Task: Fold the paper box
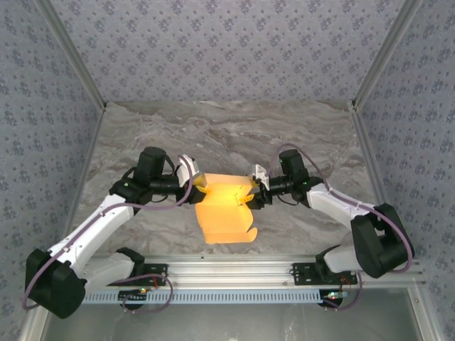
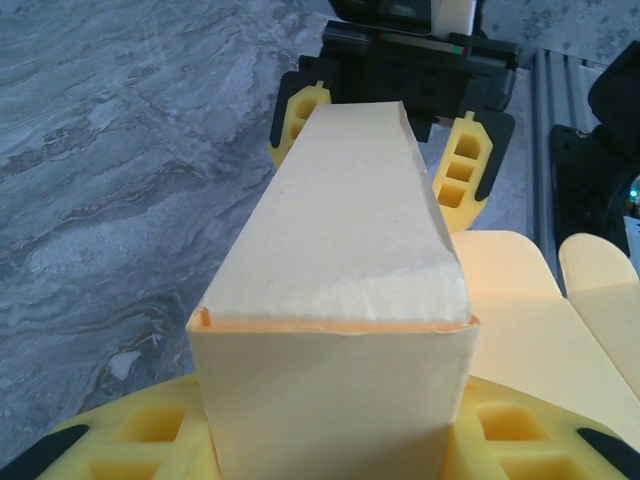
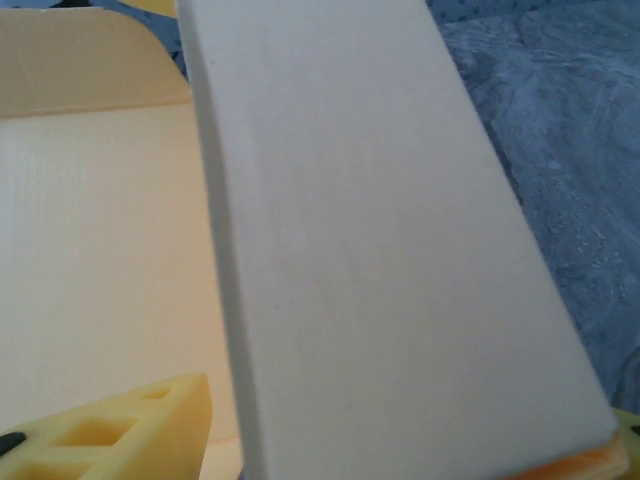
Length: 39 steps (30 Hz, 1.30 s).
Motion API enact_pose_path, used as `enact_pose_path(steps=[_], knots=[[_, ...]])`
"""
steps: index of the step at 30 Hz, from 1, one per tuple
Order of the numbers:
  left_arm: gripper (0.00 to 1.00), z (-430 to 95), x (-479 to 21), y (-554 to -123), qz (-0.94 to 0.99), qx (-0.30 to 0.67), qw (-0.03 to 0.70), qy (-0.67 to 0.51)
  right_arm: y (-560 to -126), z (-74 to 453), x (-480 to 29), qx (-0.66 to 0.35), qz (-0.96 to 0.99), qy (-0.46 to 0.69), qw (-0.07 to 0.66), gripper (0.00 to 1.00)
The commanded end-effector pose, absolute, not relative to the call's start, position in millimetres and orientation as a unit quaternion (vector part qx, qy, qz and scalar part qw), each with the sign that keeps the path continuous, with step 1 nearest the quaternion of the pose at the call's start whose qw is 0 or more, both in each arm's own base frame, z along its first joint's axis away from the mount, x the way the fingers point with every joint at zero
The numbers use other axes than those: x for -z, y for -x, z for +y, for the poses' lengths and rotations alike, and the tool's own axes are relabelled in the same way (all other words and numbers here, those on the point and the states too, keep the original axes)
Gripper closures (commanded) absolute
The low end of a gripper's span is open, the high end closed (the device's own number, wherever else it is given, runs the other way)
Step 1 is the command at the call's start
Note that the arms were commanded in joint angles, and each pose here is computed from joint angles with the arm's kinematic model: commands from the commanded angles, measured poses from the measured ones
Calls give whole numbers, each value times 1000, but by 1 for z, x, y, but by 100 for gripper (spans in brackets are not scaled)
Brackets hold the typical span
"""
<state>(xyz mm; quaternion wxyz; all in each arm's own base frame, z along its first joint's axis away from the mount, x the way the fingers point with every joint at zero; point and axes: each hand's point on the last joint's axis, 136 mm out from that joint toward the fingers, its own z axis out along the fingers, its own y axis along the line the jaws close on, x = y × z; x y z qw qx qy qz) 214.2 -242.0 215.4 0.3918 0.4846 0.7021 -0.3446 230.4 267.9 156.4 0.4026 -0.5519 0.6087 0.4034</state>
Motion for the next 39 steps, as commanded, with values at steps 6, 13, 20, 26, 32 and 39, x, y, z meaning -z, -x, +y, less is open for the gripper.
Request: enact_pose_path(steps=[6,13,20,26,32,39], knots=[[67,-232,-254,-244,729,311,463,-397,-294,247,-195,-302,667,403,549,36],[67,-223,-260,-258,749,289,495,-332,-313,243,-207,-266,712,269,592,37],[67,-233,-246,-257,761,264,490,-334,-316,264,-223,-269,722,201,605,39],[67,-240,-248,-257,767,276,494,-303,-332,264,-216,-250,731,165,612,50],[67,-244,-250,-252,770,302,488,-278,-343,276,-213,-238,725,195,616,61],[67,-246,-252,-247,769,311,490,-268,-351,281,-215,-246,711,195,629,60]])
